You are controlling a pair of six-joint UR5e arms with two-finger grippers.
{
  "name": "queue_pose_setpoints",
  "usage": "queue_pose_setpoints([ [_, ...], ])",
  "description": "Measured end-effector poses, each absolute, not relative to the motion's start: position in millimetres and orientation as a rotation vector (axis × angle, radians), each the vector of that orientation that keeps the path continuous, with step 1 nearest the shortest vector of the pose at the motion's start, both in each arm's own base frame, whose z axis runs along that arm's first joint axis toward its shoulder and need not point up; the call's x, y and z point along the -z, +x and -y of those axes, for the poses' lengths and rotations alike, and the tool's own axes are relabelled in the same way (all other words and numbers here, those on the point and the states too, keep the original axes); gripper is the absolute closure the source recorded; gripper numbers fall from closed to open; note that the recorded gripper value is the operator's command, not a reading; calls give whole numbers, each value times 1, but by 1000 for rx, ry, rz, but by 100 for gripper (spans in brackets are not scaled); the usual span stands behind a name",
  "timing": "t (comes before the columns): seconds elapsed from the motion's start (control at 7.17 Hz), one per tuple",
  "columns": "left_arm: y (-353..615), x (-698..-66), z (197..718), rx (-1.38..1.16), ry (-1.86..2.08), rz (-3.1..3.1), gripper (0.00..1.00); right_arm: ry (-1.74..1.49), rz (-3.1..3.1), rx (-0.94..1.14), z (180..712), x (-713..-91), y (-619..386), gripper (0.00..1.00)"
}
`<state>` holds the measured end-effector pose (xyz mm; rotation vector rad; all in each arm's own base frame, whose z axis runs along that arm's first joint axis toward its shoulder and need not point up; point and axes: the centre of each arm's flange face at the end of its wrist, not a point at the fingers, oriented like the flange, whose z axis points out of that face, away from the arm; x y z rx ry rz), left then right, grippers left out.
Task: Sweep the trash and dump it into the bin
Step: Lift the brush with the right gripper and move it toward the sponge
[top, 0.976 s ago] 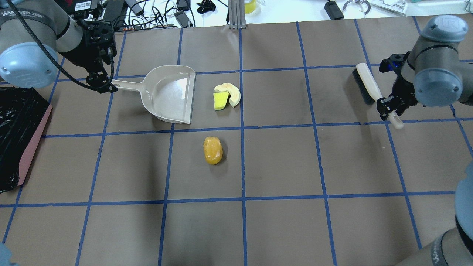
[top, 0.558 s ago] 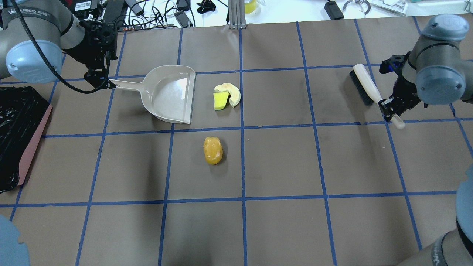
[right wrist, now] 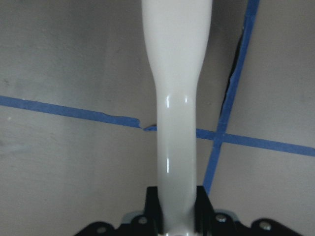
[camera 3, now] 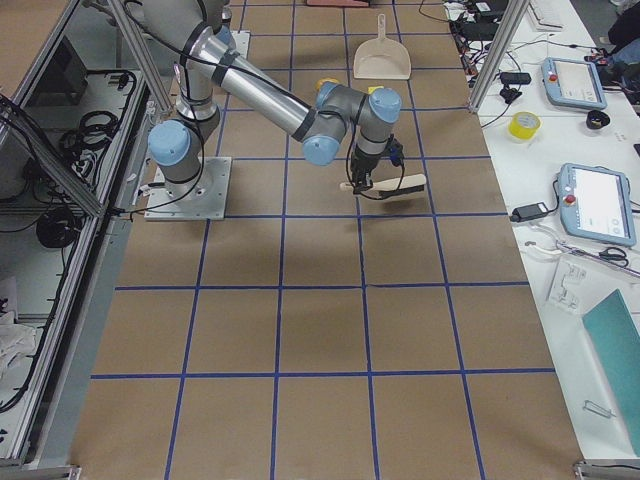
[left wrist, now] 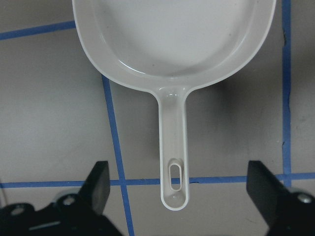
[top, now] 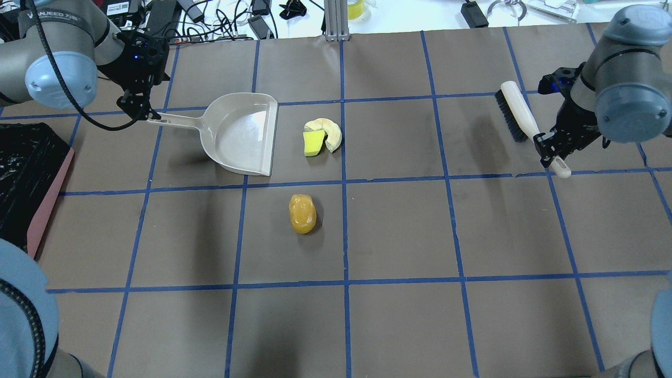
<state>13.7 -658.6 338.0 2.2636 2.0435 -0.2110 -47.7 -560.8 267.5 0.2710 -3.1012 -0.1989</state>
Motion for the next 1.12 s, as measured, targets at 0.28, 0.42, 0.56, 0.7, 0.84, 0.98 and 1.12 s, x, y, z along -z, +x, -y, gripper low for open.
queue_pose_setpoints([
  [0.28, 21, -323, 666, 177, 2189, -2141, 2, 196, 3118, 189, 562, -268, 21, 100],
  [0.42, 23, -316, 667, 156, 2138, -2204, 2, 136, 3128, 185, 560, -267, 60, 100],
  [0.56, 25, -304, 667, 130, 2103, -2257, 1, 63, 3134, 178, 558, -268, 99, 100],
  [0.7, 25, -290, 664, 105, 2095, -2293, 1, 5, 3136, 174, 557, -273, 137, 100],
  [0.84, 25, -277, 662, 90, 2099, -2308, 1, -34, 3139, 179, 558, -278, 175, 100],
  [0.98, 26, -271, 664, 92, 2100, -2302, 1, -42, 3138, 194, 561, -275, 207, 100],
  [1.12, 29, -269, 668, 104, 2097, -2285, 1, -33, 3134, 213, 563, -266, 232, 100],
])
